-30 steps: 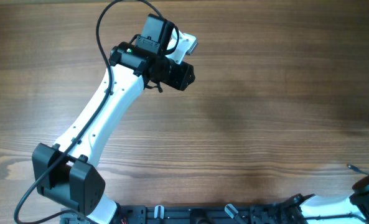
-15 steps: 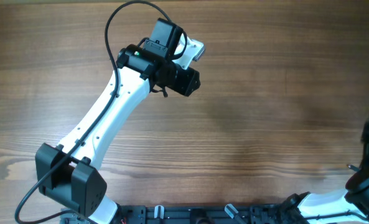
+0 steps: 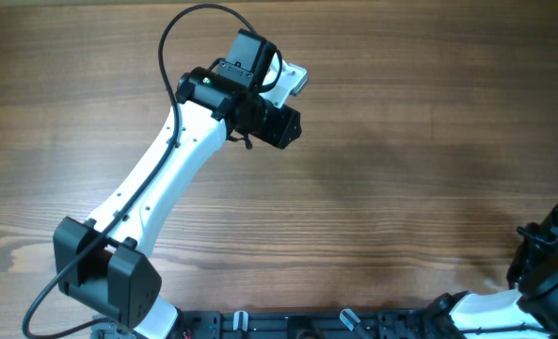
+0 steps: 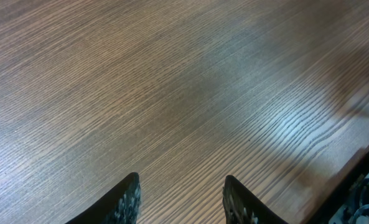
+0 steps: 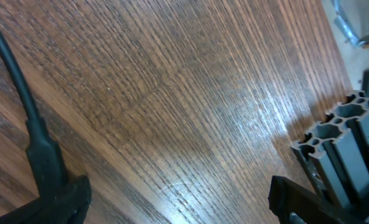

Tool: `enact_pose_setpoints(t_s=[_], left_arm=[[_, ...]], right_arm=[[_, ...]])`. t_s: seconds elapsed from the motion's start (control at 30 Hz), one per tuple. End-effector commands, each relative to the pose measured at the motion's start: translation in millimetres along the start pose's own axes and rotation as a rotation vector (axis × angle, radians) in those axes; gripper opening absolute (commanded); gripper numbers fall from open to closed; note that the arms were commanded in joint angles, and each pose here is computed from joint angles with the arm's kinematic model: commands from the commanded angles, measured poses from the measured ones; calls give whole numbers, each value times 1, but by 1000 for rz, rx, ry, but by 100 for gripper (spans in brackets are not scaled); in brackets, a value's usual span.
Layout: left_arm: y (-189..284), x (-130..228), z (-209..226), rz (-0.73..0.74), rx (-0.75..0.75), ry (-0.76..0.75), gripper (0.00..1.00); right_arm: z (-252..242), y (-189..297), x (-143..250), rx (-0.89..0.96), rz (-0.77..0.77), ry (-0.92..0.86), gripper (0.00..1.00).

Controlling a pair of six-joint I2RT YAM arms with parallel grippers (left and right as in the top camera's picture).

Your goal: Untangle cables

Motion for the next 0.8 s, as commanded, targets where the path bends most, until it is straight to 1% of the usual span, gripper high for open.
enact_pose_setpoints(t_s=[0.0, 0.13, 0.2, 0.27, 0.4, 0.47, 0.6, 0.67, 0.77], left_arm=[[-2, -1, -3, -3, 17, -22, 45], [-2, -1, -3, -4, 16, -22, 45], [-2, -2, -3, -4, 16, -23, 45], [-2, -2, -3, -4, 16, -23, 43], [-2, -2, -3, -4, 16, -23, 43], [-2, -2, -3, -4, 16, -23, 43], [-2, -1, -2, -4, 16, -26, 43], [-2, -2, -2, -4, 16, -27, 43], [-2, -1, 1, -2, -2, -29, 43]], right_arm=[[-1, -20, 4, 16, -8, -22, 94], [13, -23, 2, -48, -21, -38, 94], [28, -24, -1, -113, -39, -3, 94], [42, -24, -3, -177, -57, 45, 91], [63, -23, 0, -283, -34, 8, 91], [82, -17, 3, -373, -6, -7, 91], [134, 11, 2, -628, 26, -21, 91], [155, 29, -4, -748, -16, 35, 91], [174, 47, -13, -858, -55, 30, 90]])
Point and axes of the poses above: each gripper's point midway between its finger pads, its own y axis back along the fingers, its own z axis along the line the jaws close on, x = y × z, the point moved 1 cm from there along y, back along the fingers, and after that the axes turned 4 degrees about -y, right-handed, at the moved point
